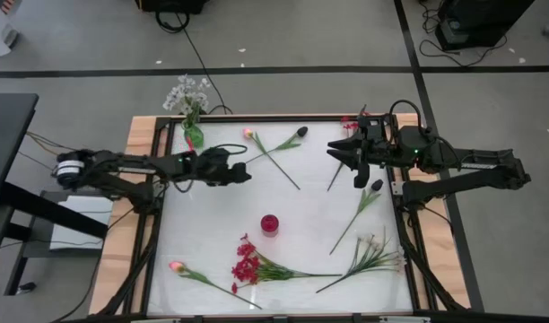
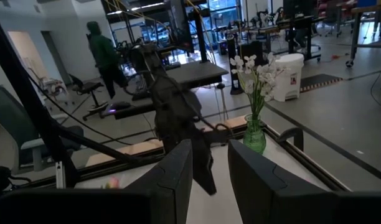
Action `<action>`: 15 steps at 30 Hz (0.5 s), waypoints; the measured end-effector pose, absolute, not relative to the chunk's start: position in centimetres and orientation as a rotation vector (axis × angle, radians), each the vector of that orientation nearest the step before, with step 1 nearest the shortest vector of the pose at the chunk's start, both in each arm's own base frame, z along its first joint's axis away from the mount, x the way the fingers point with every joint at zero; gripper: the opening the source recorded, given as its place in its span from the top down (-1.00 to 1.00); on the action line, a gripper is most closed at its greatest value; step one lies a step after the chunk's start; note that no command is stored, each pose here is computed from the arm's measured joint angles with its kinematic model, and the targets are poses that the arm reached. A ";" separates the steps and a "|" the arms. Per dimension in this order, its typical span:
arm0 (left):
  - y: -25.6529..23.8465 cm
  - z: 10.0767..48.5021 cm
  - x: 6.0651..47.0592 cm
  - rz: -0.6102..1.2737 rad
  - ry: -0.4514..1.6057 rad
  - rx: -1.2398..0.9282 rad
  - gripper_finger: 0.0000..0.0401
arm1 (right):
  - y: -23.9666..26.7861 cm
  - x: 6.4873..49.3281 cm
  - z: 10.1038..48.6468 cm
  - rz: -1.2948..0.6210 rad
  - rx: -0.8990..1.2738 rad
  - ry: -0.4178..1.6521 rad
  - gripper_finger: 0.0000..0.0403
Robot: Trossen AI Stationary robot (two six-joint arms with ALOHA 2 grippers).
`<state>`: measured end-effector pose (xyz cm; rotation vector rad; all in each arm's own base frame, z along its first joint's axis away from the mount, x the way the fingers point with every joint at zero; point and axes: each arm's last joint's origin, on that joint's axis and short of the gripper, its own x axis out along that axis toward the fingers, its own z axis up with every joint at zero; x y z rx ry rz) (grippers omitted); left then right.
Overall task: Sort flowers into vase by color
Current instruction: Put the top pink flowers into the green flower vase
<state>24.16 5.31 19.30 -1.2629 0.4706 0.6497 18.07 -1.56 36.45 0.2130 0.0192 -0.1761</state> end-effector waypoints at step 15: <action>7.5 17.3 33.4 0.878 0.534 -1.367 -0.47 | -1.6 18.1 36.5 -0.176 0.213 0.019 0.44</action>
